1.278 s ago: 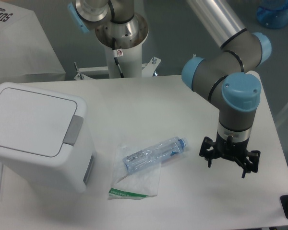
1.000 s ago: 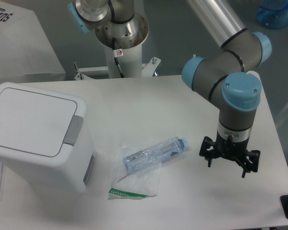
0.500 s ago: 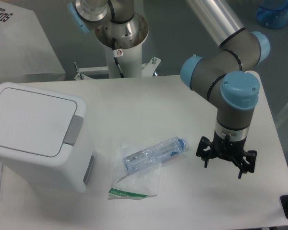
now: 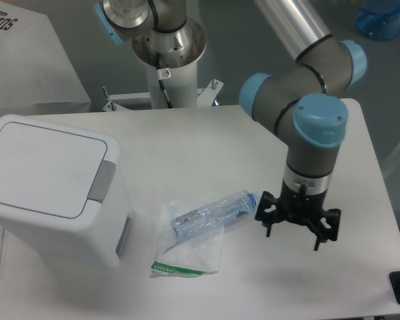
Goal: Open the trash can
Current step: 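Move the gripper over to the trash can lid edge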
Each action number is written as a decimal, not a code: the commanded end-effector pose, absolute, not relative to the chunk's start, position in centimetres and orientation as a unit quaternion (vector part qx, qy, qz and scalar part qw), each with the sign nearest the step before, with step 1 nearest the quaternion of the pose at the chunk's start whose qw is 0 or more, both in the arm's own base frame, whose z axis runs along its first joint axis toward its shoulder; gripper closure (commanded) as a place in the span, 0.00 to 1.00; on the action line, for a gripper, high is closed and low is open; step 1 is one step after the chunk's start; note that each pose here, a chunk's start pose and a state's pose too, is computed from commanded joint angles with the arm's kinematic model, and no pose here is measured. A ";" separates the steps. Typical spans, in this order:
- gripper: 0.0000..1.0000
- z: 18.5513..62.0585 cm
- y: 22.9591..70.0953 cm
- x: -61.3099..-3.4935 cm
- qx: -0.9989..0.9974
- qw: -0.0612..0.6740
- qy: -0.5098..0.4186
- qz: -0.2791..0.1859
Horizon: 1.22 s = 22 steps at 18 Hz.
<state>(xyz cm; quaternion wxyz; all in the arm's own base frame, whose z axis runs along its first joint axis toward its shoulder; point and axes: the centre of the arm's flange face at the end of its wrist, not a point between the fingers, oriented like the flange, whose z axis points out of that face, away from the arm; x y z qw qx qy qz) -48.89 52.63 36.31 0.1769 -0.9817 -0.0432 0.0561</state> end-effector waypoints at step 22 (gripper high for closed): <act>0.00 50.5 53.6 -30.3 -0.927 0.347 -0.107 -0.088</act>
